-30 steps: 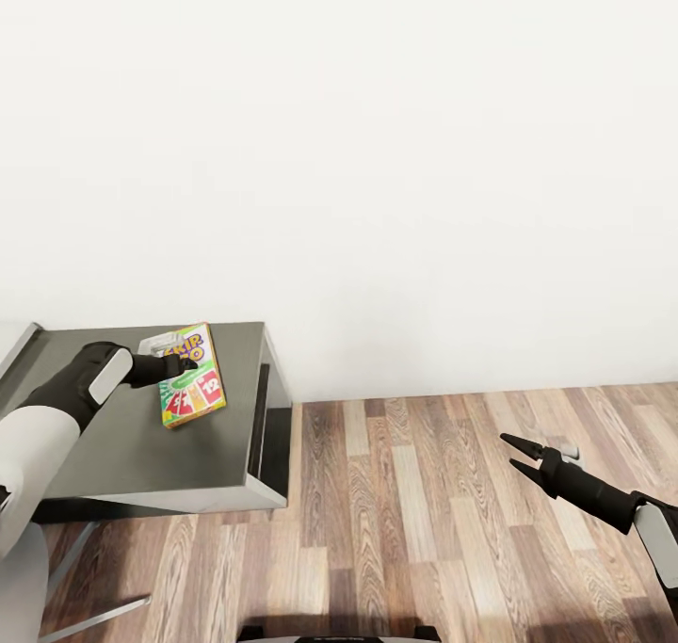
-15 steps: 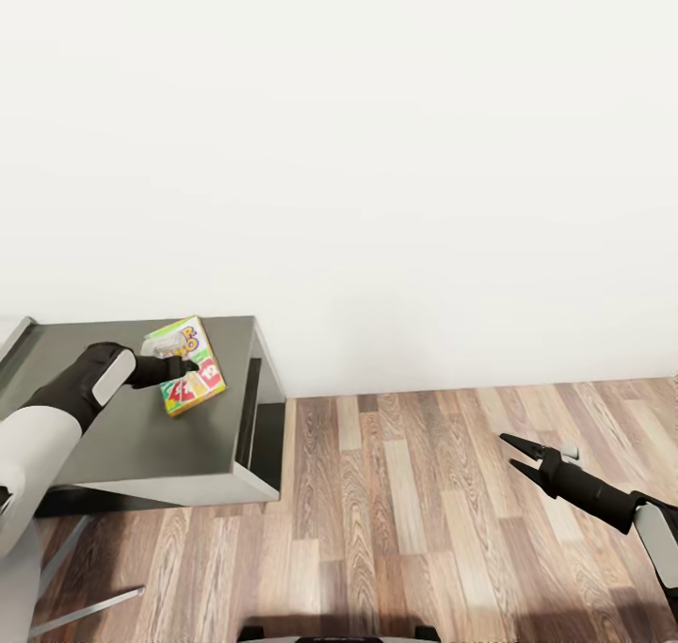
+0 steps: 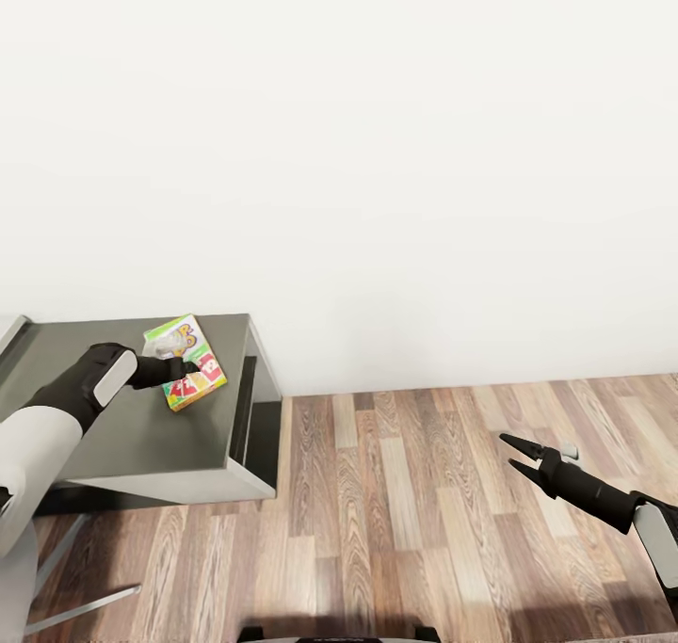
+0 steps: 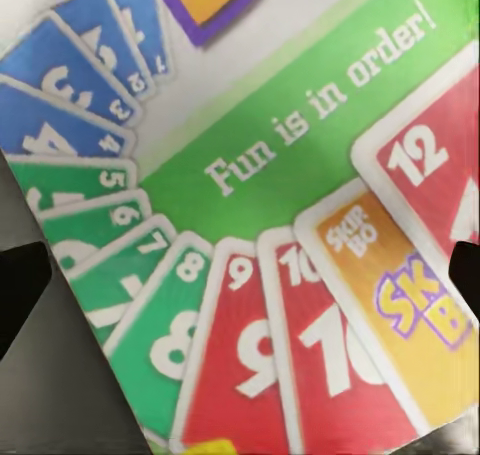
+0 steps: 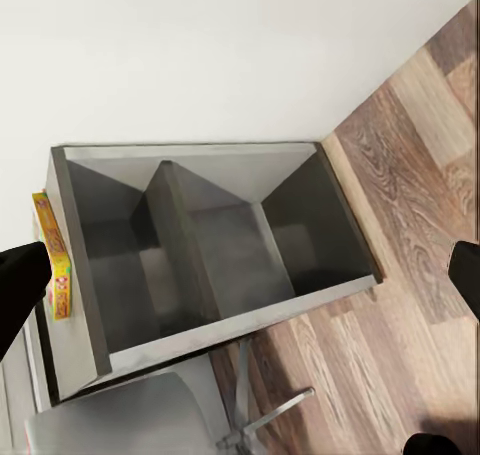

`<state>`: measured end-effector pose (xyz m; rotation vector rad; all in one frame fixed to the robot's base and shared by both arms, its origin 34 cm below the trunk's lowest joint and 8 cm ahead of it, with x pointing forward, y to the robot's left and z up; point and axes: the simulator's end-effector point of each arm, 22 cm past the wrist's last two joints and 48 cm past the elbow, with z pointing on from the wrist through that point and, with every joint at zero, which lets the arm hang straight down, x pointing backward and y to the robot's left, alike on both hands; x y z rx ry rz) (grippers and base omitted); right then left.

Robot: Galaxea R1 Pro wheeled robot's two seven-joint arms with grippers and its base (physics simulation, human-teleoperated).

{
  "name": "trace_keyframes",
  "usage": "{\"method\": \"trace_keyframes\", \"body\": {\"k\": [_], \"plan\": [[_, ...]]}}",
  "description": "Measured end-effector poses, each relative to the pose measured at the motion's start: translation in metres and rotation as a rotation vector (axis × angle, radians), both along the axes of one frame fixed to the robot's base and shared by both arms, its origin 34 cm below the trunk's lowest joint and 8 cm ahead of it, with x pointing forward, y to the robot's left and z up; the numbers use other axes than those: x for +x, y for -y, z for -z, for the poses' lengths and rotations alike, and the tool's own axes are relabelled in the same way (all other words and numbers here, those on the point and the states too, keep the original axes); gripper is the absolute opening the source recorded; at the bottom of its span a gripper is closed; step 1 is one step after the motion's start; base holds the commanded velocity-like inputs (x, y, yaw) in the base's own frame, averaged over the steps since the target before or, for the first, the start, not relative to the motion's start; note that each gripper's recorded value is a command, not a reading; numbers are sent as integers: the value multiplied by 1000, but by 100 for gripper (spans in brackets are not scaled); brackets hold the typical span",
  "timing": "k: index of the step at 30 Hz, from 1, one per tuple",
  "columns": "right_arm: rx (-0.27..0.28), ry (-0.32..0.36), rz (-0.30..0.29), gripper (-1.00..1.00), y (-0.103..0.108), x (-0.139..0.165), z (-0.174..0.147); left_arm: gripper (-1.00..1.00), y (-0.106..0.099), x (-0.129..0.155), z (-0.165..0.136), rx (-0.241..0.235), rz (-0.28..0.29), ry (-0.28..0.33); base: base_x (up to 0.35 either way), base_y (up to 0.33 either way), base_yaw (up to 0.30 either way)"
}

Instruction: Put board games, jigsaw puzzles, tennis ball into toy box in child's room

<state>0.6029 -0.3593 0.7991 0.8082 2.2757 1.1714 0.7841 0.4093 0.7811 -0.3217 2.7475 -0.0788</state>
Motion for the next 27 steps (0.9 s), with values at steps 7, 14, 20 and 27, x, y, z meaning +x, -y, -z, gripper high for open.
{"method": "trace_keyframes", "body": {"k": [7, 14, 20, 27], "plan": [[0, 0, 0, 100, 0, 0, 0, 100, 0, 2, -1, 3, 1, 9, -72, -81, 0], [0, 0, 0, 100, 0, 0, 0, 100, -2, 3, -2, 6, 1, 15, -47, -61, 0], [0, 1, 0, 100, 0, 0, 0, 100, -8, 4, -3, 14, -7, 24, 61, 60, 0], [0, 1, -1, 100, -1, 0, 0, 100, -13, 9, -6, 29, -10, 51, 102, 84, 0]]}}
